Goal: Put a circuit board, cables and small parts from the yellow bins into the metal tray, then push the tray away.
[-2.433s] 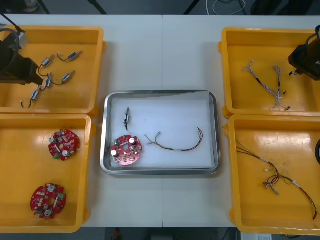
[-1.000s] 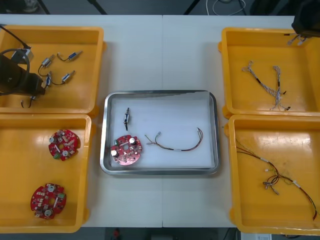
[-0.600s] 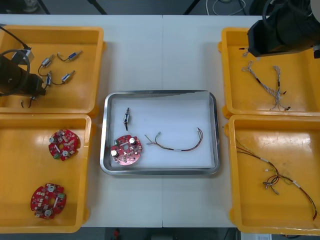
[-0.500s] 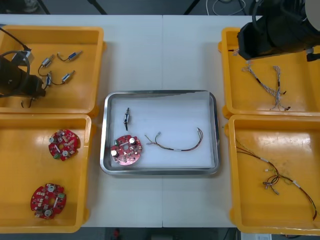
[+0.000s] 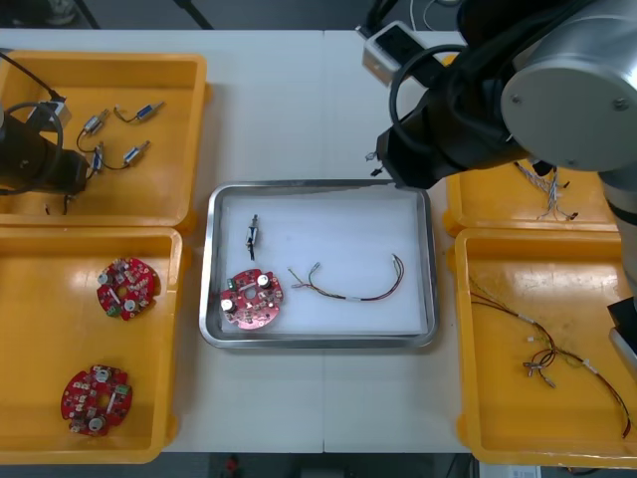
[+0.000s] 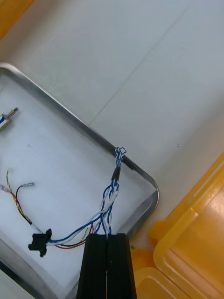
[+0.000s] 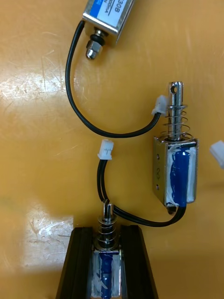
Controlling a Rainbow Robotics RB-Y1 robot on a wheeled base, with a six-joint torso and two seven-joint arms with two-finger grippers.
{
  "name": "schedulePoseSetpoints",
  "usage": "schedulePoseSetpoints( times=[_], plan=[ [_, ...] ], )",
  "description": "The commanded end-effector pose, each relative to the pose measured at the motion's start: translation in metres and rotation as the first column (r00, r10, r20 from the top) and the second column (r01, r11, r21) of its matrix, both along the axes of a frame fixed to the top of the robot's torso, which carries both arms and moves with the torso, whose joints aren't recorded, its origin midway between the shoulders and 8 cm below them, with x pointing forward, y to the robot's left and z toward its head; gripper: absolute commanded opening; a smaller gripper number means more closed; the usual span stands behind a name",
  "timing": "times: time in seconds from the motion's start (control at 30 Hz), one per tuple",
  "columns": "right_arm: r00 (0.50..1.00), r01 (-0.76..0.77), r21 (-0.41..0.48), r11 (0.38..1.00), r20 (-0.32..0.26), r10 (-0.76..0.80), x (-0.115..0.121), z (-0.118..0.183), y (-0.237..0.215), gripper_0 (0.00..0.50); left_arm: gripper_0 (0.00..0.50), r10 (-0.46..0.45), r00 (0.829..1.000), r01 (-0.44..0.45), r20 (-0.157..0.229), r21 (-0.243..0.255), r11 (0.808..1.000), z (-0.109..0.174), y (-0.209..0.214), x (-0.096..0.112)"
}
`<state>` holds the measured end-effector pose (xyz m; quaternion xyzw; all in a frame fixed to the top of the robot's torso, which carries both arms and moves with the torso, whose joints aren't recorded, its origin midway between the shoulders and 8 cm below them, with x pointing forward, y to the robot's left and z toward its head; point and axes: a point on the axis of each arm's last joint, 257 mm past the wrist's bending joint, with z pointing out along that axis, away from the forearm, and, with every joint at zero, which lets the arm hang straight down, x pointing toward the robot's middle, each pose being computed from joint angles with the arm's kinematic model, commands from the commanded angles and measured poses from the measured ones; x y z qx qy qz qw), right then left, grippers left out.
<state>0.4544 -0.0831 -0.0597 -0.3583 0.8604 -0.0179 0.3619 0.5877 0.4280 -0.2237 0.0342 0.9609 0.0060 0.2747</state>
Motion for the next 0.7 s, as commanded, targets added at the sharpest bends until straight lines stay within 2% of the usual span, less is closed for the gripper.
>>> schedulePoseSetpoints(
  times=[0.03, 0.13, 0.2, 0.33, 0.5, 0.7],
  plan=[
    [0.983, -0.177, -0.13, 0.976, 0.028, 0.182, -0.017, -0.014, 0.03, 0.0, 0.0, -0.115, 0.993, 0.117, -0.026, 0.08, 0.99, -0.012, 0.005, -0.009],
    [0.963, -0.257, -0.233, 0.938, 0.025, 0.27, -0.023, -0.029, 0.039, 0.0, 0.0, -0.115, 0.993, 0.117, -0.026, 0.081, 0.99, -0.012, 0.005, -0.008],
    [0.953, -0.288, -0.277, 0.917, 0.016, 0.304, -0.025, -0.038, 0.04, 0.0, 0.0, -0.112, 0.993, 0.114, -0.023, 0.079, 0.99, -0.011, 0.006, -0.008],
    [0.918, -0.359, -0.342, 0.868, 0.036, 0.394, -0.025, -0.054, 0.051, 0.0, 0.0, -0.112, 0.994, 0.112, -0.011, 0.074, 0.991, -0.001, 0.005, -0.007],
    [0.876, -0.427, -0.377, 0.822, 0.053, 0.48, -0.022, -0.072, 0.066, 0.0, 0.0, -0.104, 0.994, 0.105, -0.015, 0.03, 0.994, 0.024, -0.001, -0.013],
    [0.838, -0.481, -0.404, 0.778, 0.049, 0.544, -0.016, -0.088, 0.072, 0.0, 0.0, -0.06, 0.998, 0.061, -0.03, 0.011, 0.998, 0.061, -0.01, -0.025]
  ],
)
